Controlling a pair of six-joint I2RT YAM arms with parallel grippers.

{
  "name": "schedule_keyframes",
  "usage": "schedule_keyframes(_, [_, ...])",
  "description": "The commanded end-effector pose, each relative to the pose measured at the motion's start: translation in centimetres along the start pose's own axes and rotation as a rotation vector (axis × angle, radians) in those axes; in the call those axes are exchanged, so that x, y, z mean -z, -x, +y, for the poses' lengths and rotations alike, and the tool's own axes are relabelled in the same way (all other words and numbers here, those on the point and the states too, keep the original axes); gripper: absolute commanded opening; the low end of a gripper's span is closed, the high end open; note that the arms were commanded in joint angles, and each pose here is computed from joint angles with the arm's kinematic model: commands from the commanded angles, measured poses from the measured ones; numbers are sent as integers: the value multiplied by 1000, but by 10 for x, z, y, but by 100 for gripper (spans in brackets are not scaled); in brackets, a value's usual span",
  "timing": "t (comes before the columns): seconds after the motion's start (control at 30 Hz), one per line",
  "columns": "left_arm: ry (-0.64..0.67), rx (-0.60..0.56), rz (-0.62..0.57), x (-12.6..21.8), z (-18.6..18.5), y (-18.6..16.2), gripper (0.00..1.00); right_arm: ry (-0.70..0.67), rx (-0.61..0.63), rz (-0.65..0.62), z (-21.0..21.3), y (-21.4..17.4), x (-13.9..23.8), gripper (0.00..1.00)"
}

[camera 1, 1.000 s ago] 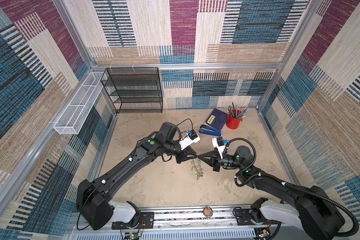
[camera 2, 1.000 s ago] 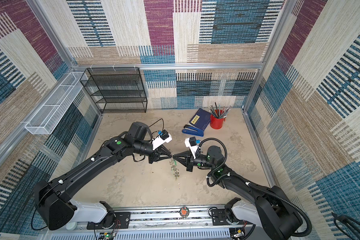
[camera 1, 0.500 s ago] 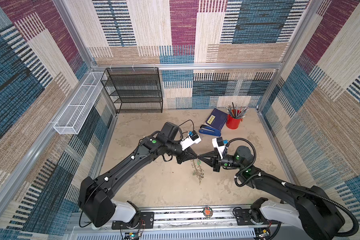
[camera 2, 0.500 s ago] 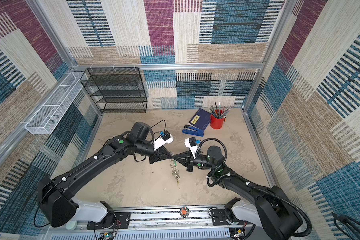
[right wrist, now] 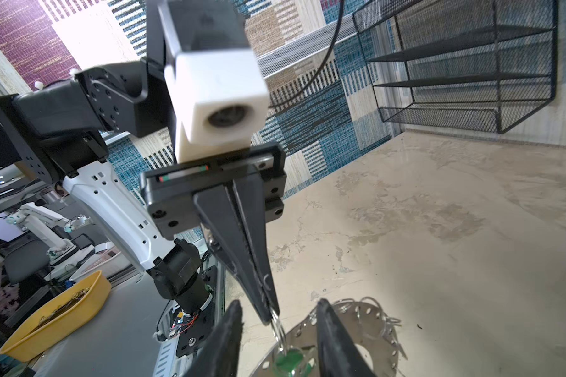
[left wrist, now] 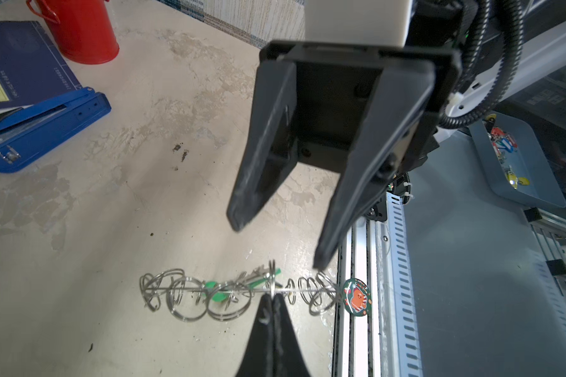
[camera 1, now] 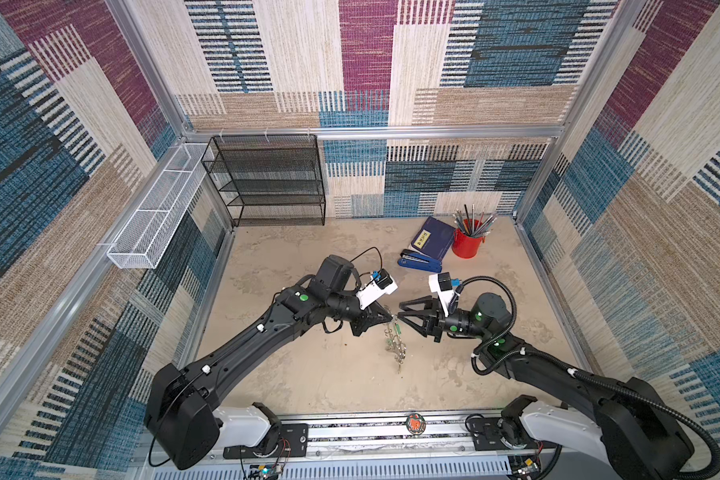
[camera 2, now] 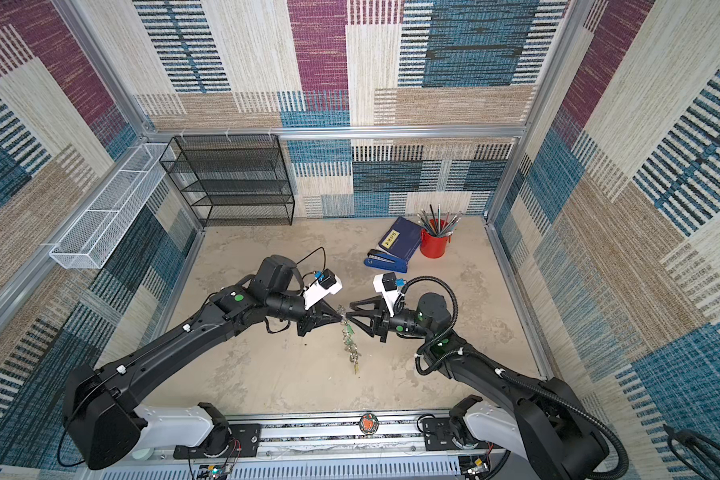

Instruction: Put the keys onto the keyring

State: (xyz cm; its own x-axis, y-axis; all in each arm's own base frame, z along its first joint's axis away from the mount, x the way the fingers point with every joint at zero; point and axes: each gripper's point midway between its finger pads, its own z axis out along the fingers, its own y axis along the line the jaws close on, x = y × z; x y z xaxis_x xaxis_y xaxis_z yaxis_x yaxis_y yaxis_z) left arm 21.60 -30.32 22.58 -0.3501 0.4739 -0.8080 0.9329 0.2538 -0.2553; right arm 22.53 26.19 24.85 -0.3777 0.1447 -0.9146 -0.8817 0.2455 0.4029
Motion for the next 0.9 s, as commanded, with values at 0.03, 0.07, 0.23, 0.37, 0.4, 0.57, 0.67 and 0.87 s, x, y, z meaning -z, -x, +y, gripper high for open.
schedule_keyframes(0.03, [43,-8,-172,6,4,28,0,-99,-24,-71,-19,14,9,46])
schedule_keyframes(0.07, [44,-5,-193,6,4,28,0,-108,-17,-55,-22,12,7,42])
schedule_keyframes(0.23, [74,13,-317,12,7,35,0,-42,-37,-8,-18,1,-3,36])
schedule_keyframes(0.37, [83,25,-419,17,8,43,0,-7,-42,27,-13,-6,-13,36])
schedule_keyframes(0.4, [79,27,-444,18,7,44,0,-12,-45,27,-15,-6,-13,36])
schedule_keyframes(0.57, [58,43,-533,22,5,47,0,-46,-55,28,-21,-7,-13,38])
schedule_keyframes(0.67, [33,55,-609,27,2,53,0,-33,-60,29,-19,-7,-14,41])
schedule_keyframes(0.87, [40,90,-690,33,6,60,0,-10,-78,51,-20,-12,-17,41])
